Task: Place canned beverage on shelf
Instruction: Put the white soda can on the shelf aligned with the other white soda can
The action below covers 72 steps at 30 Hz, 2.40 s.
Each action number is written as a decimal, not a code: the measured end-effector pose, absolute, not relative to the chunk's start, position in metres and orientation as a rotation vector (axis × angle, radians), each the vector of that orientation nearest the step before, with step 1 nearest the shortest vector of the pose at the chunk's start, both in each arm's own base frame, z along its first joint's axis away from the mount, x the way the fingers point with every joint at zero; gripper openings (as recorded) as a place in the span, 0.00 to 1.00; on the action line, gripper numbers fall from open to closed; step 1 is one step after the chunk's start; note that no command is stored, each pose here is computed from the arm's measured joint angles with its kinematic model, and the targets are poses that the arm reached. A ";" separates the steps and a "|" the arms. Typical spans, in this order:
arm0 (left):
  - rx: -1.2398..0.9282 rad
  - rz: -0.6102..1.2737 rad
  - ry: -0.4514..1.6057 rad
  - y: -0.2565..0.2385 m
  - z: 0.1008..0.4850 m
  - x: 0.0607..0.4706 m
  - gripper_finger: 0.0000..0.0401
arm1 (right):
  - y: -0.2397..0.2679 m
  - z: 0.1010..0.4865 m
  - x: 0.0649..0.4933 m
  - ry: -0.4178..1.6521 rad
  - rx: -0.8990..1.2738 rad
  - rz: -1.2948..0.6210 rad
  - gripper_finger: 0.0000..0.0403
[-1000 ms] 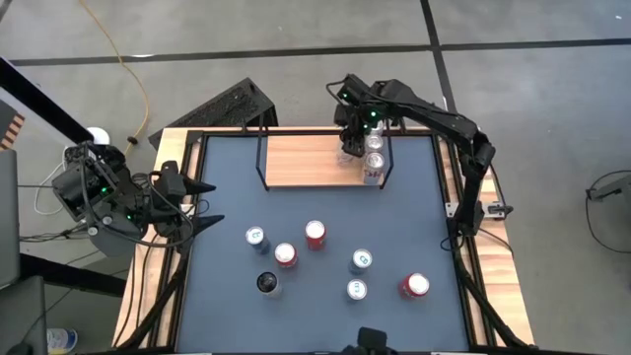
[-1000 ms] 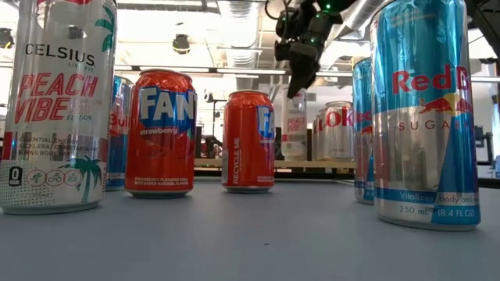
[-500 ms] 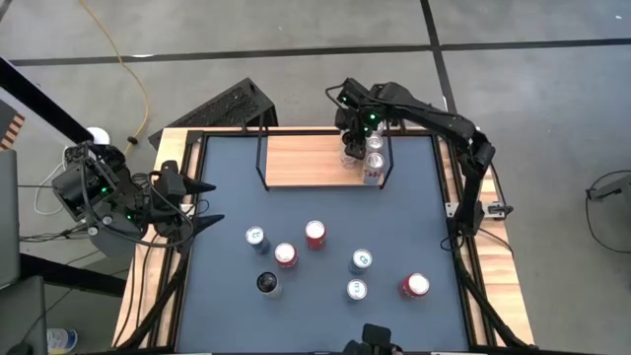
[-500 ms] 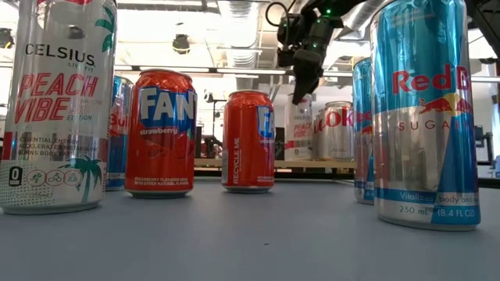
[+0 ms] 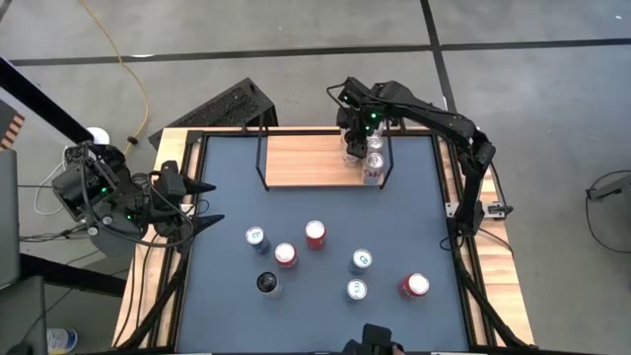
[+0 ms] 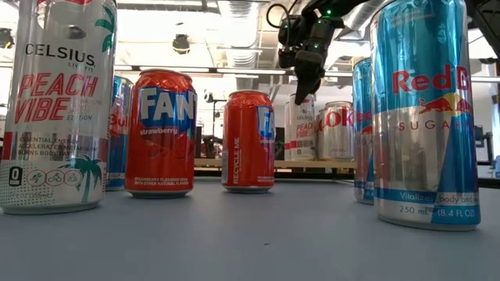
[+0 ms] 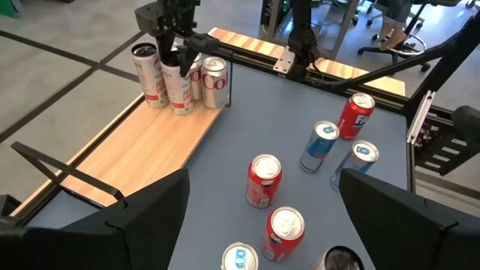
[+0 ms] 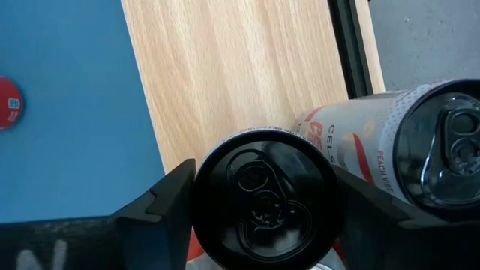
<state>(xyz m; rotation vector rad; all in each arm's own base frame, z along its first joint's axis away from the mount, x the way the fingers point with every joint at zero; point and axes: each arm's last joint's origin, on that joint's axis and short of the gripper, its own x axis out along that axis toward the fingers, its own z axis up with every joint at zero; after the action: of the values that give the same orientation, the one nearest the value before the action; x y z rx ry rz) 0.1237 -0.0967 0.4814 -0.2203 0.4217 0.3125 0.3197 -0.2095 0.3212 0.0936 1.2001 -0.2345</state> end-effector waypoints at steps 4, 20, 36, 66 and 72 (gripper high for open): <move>-0.220 0.312 0.422 -0.097 0.481 0.124 0.83 | -0.210 0.321 0.320 1.197 0.092 -0.236 0.63; -0.221 0.312 0.422 -0.097 0.481 0.124 0.83 | -0.207 0.321 0.321 1.209 0.073 -0.254 0.71; -0.220 0.311 0.423 -0.097 0.481 0.124 0.83 | -0.204 0.321 0.316 1.264 0.086 -0.245 0.74; -0.222 0.307 0.427 -0.097 0.481 0.124 0.83 | -0.174 0.412 0.316 1.080 -0.086 -0.300 0.63; -0.222 0.308 0.425 -0.097 0.481 0.124 0.83 | -0.170 0.392 0.335 1.070 -0.118 -0.271 0.29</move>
<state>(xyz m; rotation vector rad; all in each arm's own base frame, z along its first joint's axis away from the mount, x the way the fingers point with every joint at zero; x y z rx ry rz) 0.1237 -0.0969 0.4814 -0.2225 0.4253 0.3080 0.3345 -0.1699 0.3916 -0.1181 1.0701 -0.2706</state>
